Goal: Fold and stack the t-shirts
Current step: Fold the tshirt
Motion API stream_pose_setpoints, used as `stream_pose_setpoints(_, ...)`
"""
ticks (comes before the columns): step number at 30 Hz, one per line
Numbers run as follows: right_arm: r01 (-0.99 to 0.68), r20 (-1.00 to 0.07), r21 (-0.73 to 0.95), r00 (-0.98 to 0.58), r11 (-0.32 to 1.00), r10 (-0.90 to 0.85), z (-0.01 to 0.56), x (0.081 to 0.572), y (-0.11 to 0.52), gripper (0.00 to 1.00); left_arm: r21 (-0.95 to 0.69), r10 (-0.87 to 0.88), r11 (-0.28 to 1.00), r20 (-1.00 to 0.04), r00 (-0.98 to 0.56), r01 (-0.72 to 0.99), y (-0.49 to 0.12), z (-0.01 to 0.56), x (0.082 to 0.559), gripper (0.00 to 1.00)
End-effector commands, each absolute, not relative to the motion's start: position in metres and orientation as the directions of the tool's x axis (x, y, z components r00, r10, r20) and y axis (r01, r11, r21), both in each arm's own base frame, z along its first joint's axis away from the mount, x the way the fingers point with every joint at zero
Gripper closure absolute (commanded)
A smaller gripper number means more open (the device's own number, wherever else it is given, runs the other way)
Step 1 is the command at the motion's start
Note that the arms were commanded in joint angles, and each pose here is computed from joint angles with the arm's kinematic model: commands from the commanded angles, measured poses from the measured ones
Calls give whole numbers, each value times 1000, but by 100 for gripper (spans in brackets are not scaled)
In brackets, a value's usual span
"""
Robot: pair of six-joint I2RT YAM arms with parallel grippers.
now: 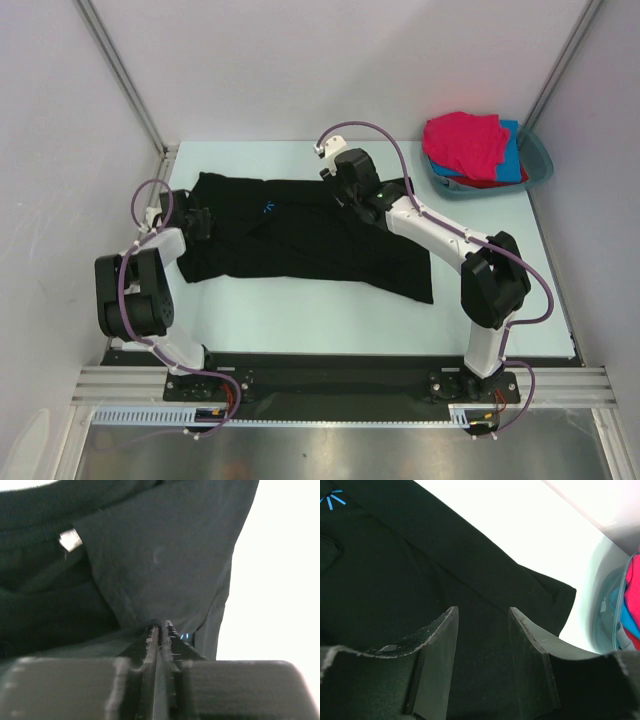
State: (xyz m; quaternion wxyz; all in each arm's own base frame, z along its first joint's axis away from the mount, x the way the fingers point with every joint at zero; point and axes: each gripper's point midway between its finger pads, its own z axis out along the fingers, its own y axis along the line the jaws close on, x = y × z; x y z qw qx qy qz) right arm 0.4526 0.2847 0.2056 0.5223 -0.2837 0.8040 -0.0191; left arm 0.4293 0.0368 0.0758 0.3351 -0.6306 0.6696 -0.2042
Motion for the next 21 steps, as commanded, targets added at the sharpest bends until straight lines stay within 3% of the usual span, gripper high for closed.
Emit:
stream_pose_setpoints(1, -427, -840, -317, -289, 847, -460, 210, 457, 284, 50, -739, -981, 139, -195, 12, -659, 49, 89, 450, 85)
stream_pose_setpoints(2, -429, -839, -316, -290, 846, -460, 210, 457, 285, 50, -749, -984, 146, -179, -15, -646, 47, 89, 453, 75)
stream_pose_setpoints(3, -428, -837, -317, -293, 846, -462, 208, 457, 284, 50, -757, -986, 149, -166, -34, -636, 45, 87, 457, 59)
stream_pose_setpoints(5, -428, -837, -317, -293, 846, -462, 209, 458, 284, 50, -766, -988, 150, -140, -65, -625, 42, 79, 468, 40)
stream_pose_setpoints(6, -429, -835, -317, -297, 846, -464, 207, 457, 284, 50, -776, -989, 148, -125, -79, -613, 41, 78, 472, 35)
stream_pose_setpoints(10, -437, -832, -308, -308, 845, -462, 202, 455, 284, 50, -803, -987, 140, -70, -143, -579, 29, 75, 486, 32)
stream_pose_setpoints(17, -461, -830, -280, -324, 842, -454, 194, 453, 291, 50, -827, -976, 166, -59, -211, -537, 14, 84, 486, 32)
stream_pose_setpoints(21, -461, -833, -280, -319, 842, -452, 196, 454, 292, 50, -826, -981, 165, -83, -174, -539, 18, 92, 475, 32)
